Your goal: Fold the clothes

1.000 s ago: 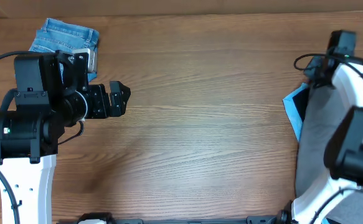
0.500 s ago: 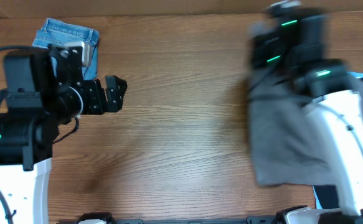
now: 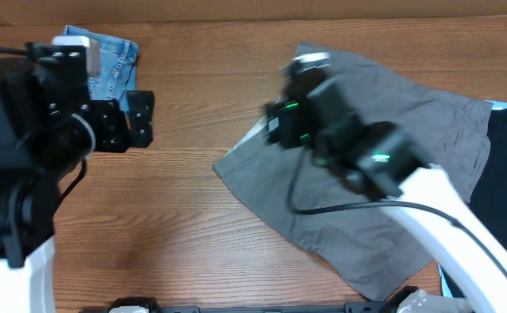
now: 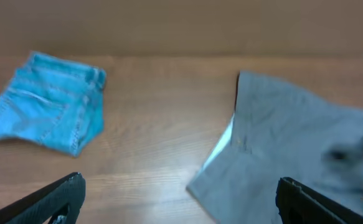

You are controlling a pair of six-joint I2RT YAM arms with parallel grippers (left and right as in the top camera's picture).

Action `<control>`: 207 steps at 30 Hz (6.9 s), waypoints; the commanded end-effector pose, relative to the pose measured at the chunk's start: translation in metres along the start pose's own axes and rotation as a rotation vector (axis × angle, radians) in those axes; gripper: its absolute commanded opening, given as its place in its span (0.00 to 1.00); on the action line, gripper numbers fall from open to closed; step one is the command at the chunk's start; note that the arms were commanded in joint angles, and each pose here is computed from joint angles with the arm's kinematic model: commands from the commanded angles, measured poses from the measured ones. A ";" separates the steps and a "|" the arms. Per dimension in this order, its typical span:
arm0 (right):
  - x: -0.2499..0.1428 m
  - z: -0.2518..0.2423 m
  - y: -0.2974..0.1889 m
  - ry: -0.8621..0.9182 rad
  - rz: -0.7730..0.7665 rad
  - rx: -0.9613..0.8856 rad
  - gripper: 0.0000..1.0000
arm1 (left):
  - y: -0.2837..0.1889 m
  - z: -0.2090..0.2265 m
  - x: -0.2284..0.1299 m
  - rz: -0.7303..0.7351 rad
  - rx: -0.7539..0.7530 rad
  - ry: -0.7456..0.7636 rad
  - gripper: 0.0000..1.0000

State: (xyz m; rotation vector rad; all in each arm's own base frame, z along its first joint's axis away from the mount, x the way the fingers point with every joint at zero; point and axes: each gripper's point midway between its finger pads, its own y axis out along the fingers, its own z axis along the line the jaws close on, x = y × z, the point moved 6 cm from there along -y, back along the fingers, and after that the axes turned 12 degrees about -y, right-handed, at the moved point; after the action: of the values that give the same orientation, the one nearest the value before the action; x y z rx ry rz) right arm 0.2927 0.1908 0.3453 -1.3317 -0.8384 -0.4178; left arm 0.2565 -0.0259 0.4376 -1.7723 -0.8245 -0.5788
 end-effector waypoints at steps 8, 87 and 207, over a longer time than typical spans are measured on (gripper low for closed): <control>0.012 -0.097 -0.129 0.399 -0.325 -0.112 0.77 | 0.179 -0.060 -0.054 0.468 -0.175 0.311 0.98; -0.209 -0.096 0.198 0.314 0.870 0.099 0.27 | 0.116 0.085 -0.006 0.312 0.310 -0.169 0.56; -0.088 -0.086 -0.085 0.580 0.196 -0.105 0.04 | 0.044 0.141 -0.109 0.246 0.450 -0.504 0.04</control>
State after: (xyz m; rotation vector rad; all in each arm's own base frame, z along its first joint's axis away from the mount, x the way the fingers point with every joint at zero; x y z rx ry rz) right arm 0.1854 0.0837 0.3304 -1.2107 -0.1852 -0.5251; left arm 0.2170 0.0652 0.2738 -1.6182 -0.9046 0.2621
